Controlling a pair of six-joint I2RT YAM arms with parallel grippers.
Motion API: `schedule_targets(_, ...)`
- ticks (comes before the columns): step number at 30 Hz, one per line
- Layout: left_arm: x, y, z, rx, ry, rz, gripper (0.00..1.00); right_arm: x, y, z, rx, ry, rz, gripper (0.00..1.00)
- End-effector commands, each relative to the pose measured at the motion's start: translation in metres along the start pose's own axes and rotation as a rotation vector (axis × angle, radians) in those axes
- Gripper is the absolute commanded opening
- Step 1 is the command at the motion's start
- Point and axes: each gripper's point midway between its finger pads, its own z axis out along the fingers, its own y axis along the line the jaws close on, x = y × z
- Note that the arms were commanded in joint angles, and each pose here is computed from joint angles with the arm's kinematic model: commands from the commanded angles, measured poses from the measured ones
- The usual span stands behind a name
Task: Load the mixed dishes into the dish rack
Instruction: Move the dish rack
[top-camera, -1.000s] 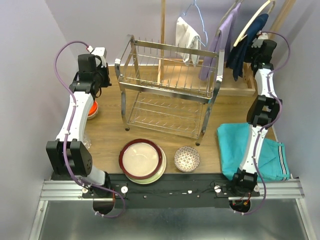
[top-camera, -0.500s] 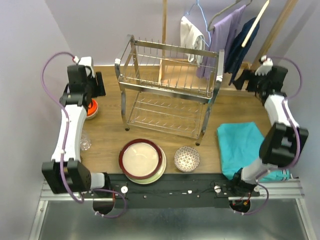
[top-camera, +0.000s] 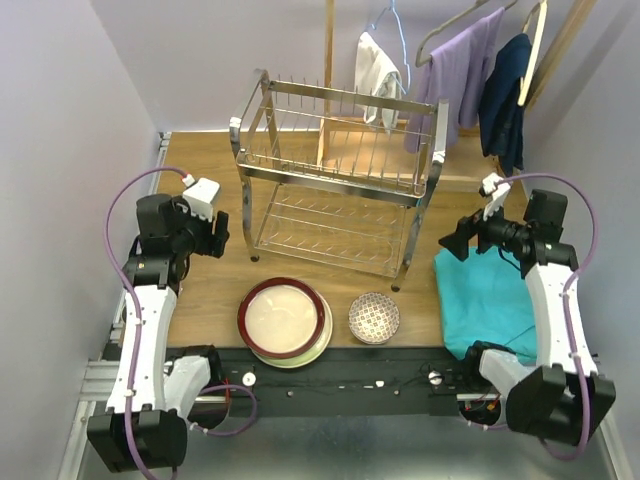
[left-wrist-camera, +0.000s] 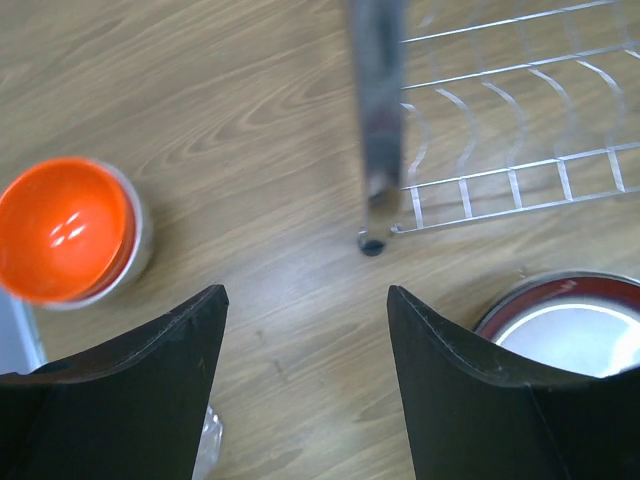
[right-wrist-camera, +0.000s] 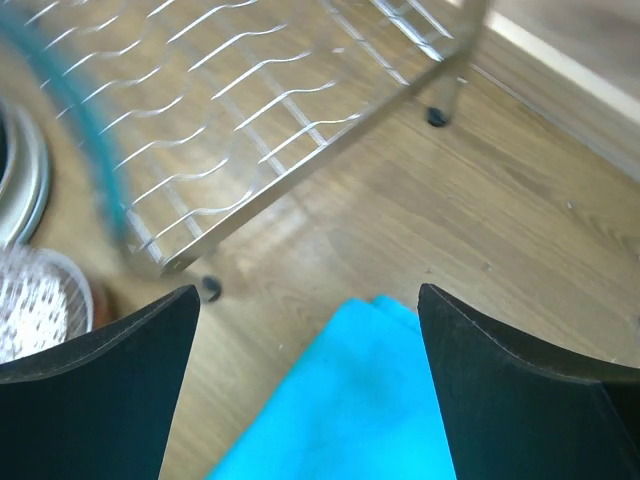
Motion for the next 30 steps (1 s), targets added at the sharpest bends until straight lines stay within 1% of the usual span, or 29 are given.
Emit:
schedule_targets(1, -0.012, -0.038, 0.009, 0.210, -0.072, 0.129, 0.74, 0.012, 0.054, -0.022, -0.176, 0.013, -0.112, 0.98)
schedule_targets(4, -0.016, -0.046, 0.022, 0.256, -0.073, 0.118, 0.74, 0.003, 0.063, -0.029, -0.194, -0.016, -0.133, 0.98)
schedule_targets(5, -0.023, -0.043, 0.025, 0.243, -0.093, 0.117, 0.74, 0.001, 0.065, -0.029, -0.203, -0.024, -0.136, 0.98)
schedule_targets(6, -0.027, -0.052, 0.028, 0.269, -0.096, 0.115, 0.74, -0.002, 0.069, -0.029, -0.224, -0.041, -0.137, 0.98)
schedule_targets(7, -0.025, -0.051, 0.035, 0.262, -0.085, 0.108, 0.74, -0.005, 0.071, -0.031, -0.230, -0.053, -0.145, 0.98)
schedule_targets(8, -0.031, -0.050, 0.039, 0.251, -0.103, 0.111, 0.73, -0.009, 0.074, -0.032, -0.239, -0.066, -0.151, 0.98)
schedule_targets(12, -0.036, -0.056, 0.051, 0.246, -0.109, 0.117, 0.67, -0.024, 0.079, -0.036, -0.243, -0.121, -0.165, 0.98)
schedule_targets(16, -0.037, -0.064, 0.057, 0.262, -0.116, 0.107, 0.54, -0.035, 0.076, -0.032, -0.227, -0.143, -0.117, 0.98)
schedule_targets(17, -0.037, -0.066, 0.059, 0.262, -0.117, 0.084, 0.51, -0.040, 0.074, -0.028, -0.219, -0.153, -0.104, 0.97)
schedule_targets(18, -0.037, -0.069, 0.061, 0.269, -0.115, 0.073, 0.48, -0.038, 0.068, -0.022, -0.194, -0.133, -0.092, 0.97)
schedule_targets(19, -0.037, -0.074, 0.062, 0.281, -0.111, 0.066, 0.38, -0.041, 0.074, -0.016, -0.212, -0.124, -0.108, 0.97)
schedule_targets(21, -0.039, -0.077, 0.063, 0.281, -0.103, 0.022, 0.27, -0.049, 0.067, -0.004, -0.171, -0.114, -0.108, 0.94)
schedule_targets(22, -0.039, -0.078, 0.063, 0.278, -0.102, 0.001, 0.16, -0.052, 0.074, 0.001, -0.194, -0.112, -0.120, 0.94)
schedule_targets(24, -0.038, -0.081, 0.062, 0.274, -0.088, -0.064, 0.09, -0.058, 0.075, 0.006, -0.195, -0.116, -0.121, 0.94)
schedule_targets(25, -0.038, -0.083, 0.060, 0.274, -0.088, -0.080, 0.04, -0.061, 0.083, 0.011, -0.221, -0.112, -0.125, 0.94)
schedule_targets(26, -0.036, -0.083, 0.059, 0.269, -0.081, -0.081, 0.03, -0.061, 0.086, 0.014, -0.228, -0.108, -0.111, 0.94)
schedule_targets(27, -0.036, -0.085, 0.057, 0.266, -0.074, -0.136, 0.02, -0.063, 0.086, 0.016, -0.218, -0.111, -0.117, 0.94)
schedule_targets(28, -0.036, -0.084, 0.055, 0.250, -0.074, -0.150, 0.00, -0.062, 0.094, 0.020, -0.237, -0.106, -0.121, 0.94)
schedule_targets(30, -0.031, -0.084, 0.052, 0.240, -0.060, -0.176, 0.00, -0.066, 0.096, 0.022, -0.222, -0.121, -0.117, 0.93)
